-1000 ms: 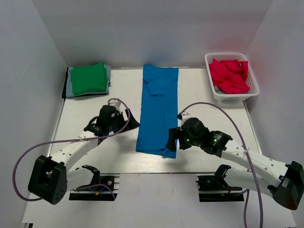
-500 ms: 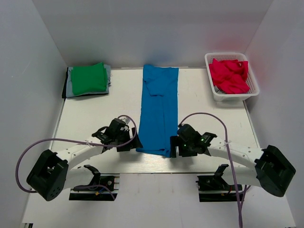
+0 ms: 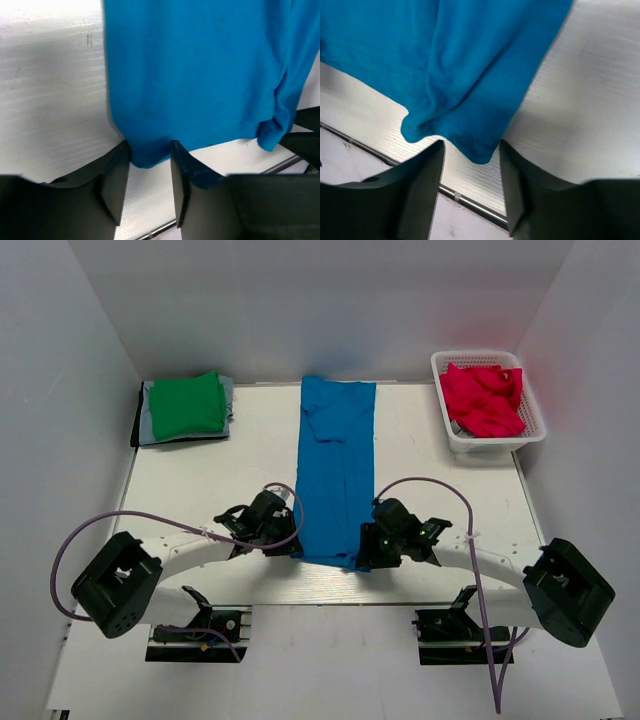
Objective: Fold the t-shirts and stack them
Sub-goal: Grab the bottom of the folded rectangular tshirt with both arms, then fold the folded rectangular tshirt in 1/3 of the way
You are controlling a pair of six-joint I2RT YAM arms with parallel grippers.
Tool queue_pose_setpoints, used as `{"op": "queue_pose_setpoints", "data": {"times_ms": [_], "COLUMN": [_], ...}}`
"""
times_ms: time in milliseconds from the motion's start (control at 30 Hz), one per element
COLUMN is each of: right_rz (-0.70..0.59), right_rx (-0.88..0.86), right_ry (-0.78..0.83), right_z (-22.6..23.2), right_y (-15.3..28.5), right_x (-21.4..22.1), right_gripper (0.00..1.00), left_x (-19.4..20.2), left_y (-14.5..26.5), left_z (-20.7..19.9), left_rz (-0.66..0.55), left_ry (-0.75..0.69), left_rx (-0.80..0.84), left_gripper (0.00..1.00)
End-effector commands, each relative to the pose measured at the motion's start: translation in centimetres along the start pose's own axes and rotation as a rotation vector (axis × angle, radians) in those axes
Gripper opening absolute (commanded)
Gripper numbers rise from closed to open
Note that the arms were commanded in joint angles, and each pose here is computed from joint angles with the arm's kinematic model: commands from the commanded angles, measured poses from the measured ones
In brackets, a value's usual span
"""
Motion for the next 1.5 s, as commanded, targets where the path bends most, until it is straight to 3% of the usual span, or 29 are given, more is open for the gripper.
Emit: {"op": "queue_pose_setpoints", "data": {"times_ms": [0,100,167,200,233,267,533,667,867,1000,1167,1467], "right_rz": [0.008,0.037,0.041,0.047,0.043,0.037,0.015,-0.042,-0.196,-0.283,-0.375,-0.465], "right_rx": [-0.042,-0.046,-0.046,-0.044,-0.048,-0.045,-0.079,-0.086,0.057,0.156,0.202,0.277], "right_ry": [-0.017,-0.023,-0.025,-0.024,-0.019,-0.016,0.012,0.074,0.083,0.064,0.045,0.041], "right_z": [0.3,0.0,0.0,0.0,0.1,0.1,0.6,1.0,1.2,0.9,0.8,-0.6], "right_y": [-0.5,-1.0,-1.1,-1.1,-1.0,-0.8,1.6,2.5,3.5,3.9,4.2,4.3], "right_x": [0.3,0.9,1.0,1.1,1.0,1.0,1.0,-0.5,-6.0,-9.7,-14.4,-20.2], "right_gripper": [0.52,0.39,0.12,0.02,0.0,0.0,0.0,0.0,0.0,0.0,0.0,0.0], "left_x": [2.5,2.9,3.1,3.0,3.2,3.0,2.9,0.5,-3.0,-6.3,-11.2,-18.4], "left_y": [-0.8,-1.1,-1.1,-1.1,-1.1,-0.6,2.6,3.7,4.2,4.8,5.2,2.0], "left_z": [4.6,4.4,4.4,4.1,4.0,3.6,0.7,-2.4,-4.4,-4.8,-8.3,-10.9], "left_rz": [0.07,0.088,0.091,0.09,0.094,0.079,0.047,-0.029,-0.138,-0.326,-0.465,-0.533], "left_ry": [-0.004,-0.021,-0.029,-0.02,-0.028,-0.017,-0.003,-0.029,0.006,0.078,0.06,0.011], "left_rx": [-0.223,-0.232,-0.23,-0.23,-0.228,-0.209,-0.058,0.0,-0.052,-0.149,-0.094,-0.18], "left_gripper": [0.48,0.37,0.28,0.15,0.06,0.0,0.0,0.0,0.0,0.0,0.0,0.0]}}
Point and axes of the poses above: each gripper's point midway between its finger pads, its own y axis back along the fingers, its own z axis along the line the jaws close on, x = y × z, the point moved 6 cm from there along y, back along the fingers, and after that the axes turned 11 degrees about y, right-handed, at the moved point
